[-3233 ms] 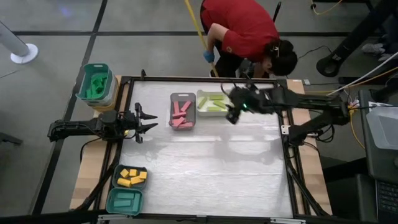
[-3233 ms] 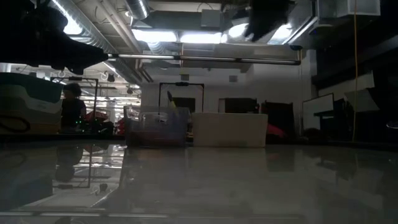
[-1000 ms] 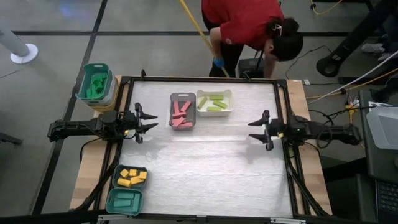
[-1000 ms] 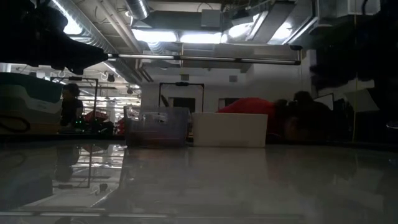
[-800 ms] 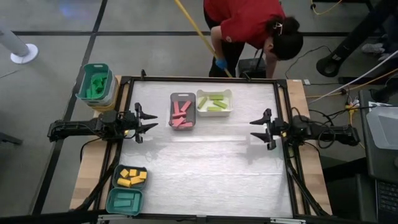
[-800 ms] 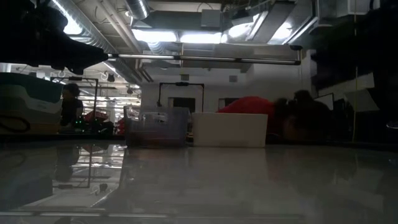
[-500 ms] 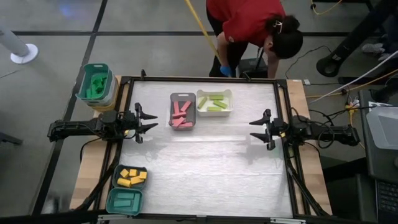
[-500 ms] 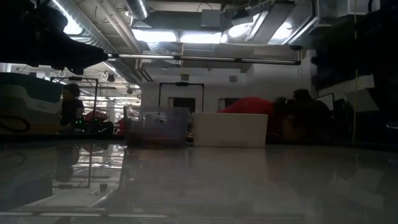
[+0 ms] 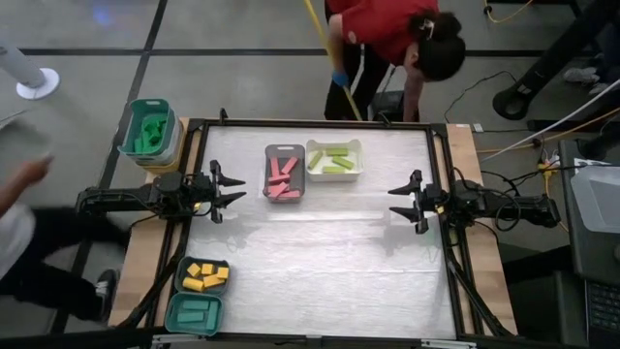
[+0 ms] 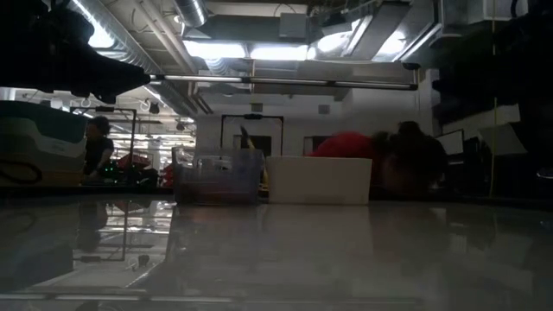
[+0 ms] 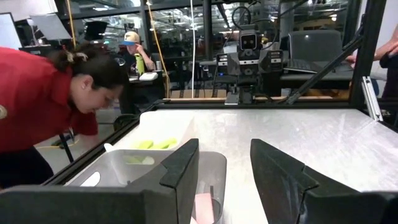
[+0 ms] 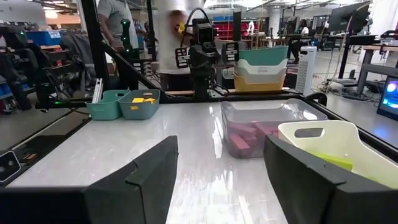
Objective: Sort blocks
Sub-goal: Return to Home Position
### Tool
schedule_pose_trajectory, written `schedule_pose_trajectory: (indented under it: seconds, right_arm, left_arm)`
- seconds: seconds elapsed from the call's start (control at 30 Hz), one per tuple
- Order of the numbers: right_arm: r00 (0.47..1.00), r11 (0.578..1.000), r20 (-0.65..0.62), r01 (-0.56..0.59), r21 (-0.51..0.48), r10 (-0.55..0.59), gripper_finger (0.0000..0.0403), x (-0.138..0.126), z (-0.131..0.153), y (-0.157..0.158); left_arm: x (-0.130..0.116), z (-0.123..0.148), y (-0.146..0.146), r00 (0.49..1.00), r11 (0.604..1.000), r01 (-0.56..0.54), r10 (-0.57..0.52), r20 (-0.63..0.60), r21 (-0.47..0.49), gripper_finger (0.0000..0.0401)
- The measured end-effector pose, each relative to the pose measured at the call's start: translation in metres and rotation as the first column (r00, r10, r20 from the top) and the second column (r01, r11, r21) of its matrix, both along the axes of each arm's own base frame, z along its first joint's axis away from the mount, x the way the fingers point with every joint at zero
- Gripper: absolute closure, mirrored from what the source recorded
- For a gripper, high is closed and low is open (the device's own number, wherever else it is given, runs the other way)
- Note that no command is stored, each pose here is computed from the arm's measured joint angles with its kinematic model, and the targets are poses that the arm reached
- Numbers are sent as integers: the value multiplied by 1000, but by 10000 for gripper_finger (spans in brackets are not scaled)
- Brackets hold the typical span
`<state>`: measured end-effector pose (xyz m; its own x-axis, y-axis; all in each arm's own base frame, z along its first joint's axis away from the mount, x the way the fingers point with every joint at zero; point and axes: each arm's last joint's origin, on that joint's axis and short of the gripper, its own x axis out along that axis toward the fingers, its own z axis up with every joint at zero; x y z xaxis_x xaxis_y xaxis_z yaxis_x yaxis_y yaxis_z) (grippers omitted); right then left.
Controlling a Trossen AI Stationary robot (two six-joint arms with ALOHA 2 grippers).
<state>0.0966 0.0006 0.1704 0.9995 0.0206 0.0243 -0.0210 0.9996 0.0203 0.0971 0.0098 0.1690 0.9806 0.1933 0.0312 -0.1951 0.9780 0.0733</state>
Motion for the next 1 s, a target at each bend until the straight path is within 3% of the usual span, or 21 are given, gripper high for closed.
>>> schedule_pose_trajectory:
  seconds: [1.0]
  right_arm:
    - [1000,1000,-4,-6,0,6,166,0,0,0]
  left_arm:
    - [0,0,0,1000,1000,0,0,0,0,268]
